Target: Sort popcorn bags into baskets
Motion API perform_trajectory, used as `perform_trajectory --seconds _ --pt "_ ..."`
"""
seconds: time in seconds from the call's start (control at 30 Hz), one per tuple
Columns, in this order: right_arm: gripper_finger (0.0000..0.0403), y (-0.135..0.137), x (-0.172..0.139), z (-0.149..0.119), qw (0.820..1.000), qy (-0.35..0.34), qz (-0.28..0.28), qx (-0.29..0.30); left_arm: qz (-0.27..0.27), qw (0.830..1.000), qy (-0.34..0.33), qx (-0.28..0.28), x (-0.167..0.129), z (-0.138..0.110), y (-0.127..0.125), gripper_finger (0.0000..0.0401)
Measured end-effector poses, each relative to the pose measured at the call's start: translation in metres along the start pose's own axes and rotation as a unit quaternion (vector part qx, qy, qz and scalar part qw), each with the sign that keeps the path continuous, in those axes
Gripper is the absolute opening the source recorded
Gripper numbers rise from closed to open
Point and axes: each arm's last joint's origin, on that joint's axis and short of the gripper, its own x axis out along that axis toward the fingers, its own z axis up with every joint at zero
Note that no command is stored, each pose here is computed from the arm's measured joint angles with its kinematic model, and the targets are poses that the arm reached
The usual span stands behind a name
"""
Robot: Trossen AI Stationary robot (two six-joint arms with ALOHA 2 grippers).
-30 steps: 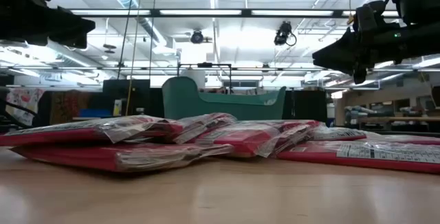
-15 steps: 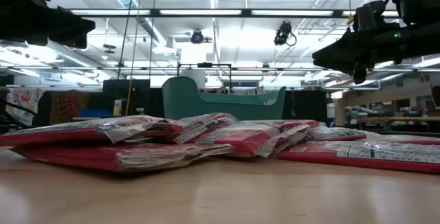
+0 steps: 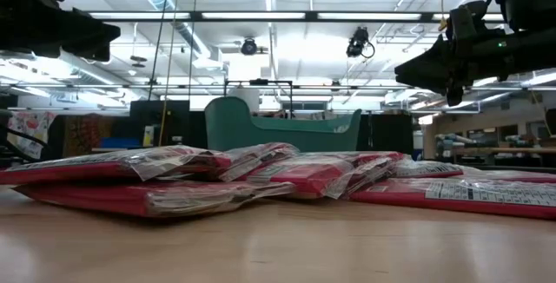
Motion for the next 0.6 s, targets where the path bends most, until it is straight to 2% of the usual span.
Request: perform_trajectory --seconds 0.6 --pt "0.0115 0.0000 0.0000 0.0000 1.000 0.000 0.000 0.000 0.001 1.000 -0.005 0.001 0.0000 0.0009 0.0002 0.0116"
